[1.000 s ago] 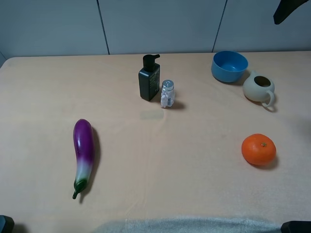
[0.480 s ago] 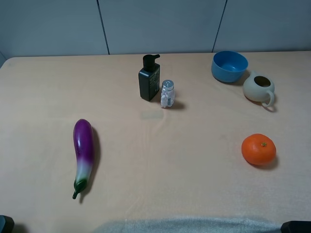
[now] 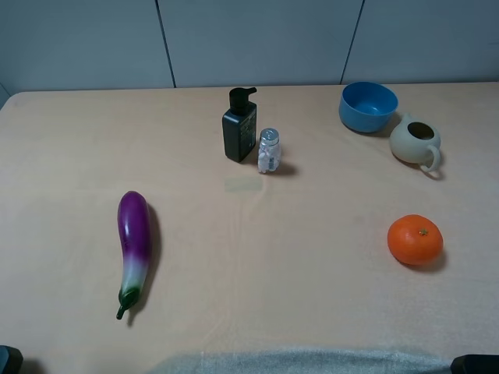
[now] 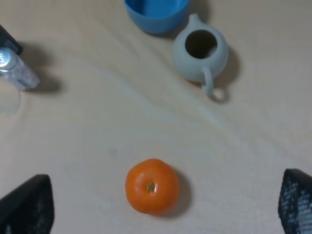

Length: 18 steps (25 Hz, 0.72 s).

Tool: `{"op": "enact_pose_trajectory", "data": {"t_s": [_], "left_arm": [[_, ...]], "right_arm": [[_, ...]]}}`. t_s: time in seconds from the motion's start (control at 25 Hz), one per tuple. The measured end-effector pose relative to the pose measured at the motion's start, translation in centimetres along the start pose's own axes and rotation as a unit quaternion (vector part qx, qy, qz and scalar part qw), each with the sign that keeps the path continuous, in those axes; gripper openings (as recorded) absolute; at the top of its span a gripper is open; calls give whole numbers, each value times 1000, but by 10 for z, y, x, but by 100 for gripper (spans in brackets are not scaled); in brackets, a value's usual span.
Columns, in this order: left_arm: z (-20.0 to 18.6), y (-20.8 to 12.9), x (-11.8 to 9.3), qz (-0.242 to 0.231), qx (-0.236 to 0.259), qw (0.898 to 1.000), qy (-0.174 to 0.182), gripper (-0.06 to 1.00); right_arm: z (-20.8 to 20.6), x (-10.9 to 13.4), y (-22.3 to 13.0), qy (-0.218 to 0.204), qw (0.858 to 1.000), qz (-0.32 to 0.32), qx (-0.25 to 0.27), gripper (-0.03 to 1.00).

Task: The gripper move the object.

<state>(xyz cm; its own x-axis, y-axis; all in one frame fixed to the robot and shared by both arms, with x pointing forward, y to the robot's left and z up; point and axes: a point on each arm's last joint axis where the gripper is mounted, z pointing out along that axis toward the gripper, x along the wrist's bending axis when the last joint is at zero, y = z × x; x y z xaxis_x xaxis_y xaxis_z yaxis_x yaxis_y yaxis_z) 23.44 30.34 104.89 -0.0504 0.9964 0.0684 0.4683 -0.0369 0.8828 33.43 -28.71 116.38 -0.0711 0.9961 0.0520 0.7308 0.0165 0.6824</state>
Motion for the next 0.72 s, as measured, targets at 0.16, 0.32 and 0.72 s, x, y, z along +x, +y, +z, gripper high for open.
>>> {"op": "enact_pose_trajectory", "data": {"t_s": [0.16,0.32,0.72], "left_arm": [[0,0,0,0,0,1000,0,96],[0,0,0,0,0,1000,0,96],[0,0,0,0,0,1000,0,96]], "right_arm": [[-16,-1,-26,2,999,-1,-36,69],[-28,-3,-49,3,998,-1,-66,69],[-28,-7,-110,3,993,-3,-114,69]]}}
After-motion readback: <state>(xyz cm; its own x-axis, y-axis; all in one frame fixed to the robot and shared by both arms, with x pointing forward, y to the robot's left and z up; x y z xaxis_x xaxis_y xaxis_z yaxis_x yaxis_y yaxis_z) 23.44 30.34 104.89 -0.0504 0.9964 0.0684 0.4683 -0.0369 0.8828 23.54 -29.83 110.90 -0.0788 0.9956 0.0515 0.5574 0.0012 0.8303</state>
